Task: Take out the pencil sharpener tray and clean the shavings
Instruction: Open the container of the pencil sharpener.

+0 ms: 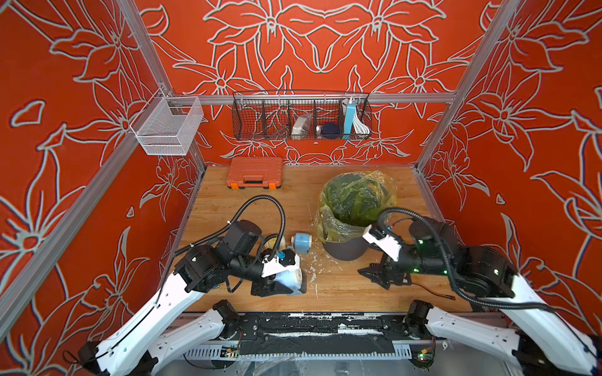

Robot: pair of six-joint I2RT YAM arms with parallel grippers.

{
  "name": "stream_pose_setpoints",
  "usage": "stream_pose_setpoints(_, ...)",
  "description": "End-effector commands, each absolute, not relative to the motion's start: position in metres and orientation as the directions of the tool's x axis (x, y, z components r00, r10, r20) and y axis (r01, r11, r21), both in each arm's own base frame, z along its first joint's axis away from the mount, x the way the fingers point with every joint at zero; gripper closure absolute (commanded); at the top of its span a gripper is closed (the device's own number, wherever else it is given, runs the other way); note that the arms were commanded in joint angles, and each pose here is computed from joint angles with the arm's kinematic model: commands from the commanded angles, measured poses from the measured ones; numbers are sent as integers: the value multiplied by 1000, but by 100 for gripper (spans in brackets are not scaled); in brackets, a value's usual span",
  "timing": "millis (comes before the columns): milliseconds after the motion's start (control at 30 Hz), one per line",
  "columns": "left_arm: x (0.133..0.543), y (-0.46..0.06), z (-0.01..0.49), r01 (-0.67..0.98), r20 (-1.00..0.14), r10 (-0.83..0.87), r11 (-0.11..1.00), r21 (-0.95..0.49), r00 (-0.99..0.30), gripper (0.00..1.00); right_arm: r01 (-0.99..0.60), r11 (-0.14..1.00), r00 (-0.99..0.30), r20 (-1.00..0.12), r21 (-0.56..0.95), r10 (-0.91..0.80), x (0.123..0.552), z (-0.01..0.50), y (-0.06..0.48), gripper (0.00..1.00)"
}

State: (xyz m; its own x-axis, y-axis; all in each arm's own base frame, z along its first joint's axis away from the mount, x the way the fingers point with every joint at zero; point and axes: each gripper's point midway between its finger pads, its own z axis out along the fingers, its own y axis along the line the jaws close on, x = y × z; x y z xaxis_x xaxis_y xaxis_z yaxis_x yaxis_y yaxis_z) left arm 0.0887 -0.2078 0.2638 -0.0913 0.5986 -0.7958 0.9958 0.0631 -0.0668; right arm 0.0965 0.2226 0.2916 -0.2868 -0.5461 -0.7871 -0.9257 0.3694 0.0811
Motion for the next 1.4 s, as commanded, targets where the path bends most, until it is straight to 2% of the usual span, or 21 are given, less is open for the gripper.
stream_pose_setpoints(0,85,-213,275,996,-825,558,46,-77,-90,100,-932,362,-193,-879,25,-437,102,309,252,11)
stream_pose_setpoints(467,84,-218,284,996,-855,509,40,-85,-94,100,-979,141,-182,-939,146,-291,77,317,322,12)
stream_pose_setpoints(800,79,-215,288,996,-861,499,36,-87,-93,100,-980,3,-194,-942,201,-275,57,317,338,16)
stream_pose_setpoints(1033,78,-215,289,996,-863,497,37,-87,-94,100,-972,-61,-196,-931,225,-308,48,313,350,17)
stream_pose_setpoints(1367,78,-215,290,995,-866,490,40,-91,-99,100,-971,-57,-199,-921,231,-335,46,304,354,17)
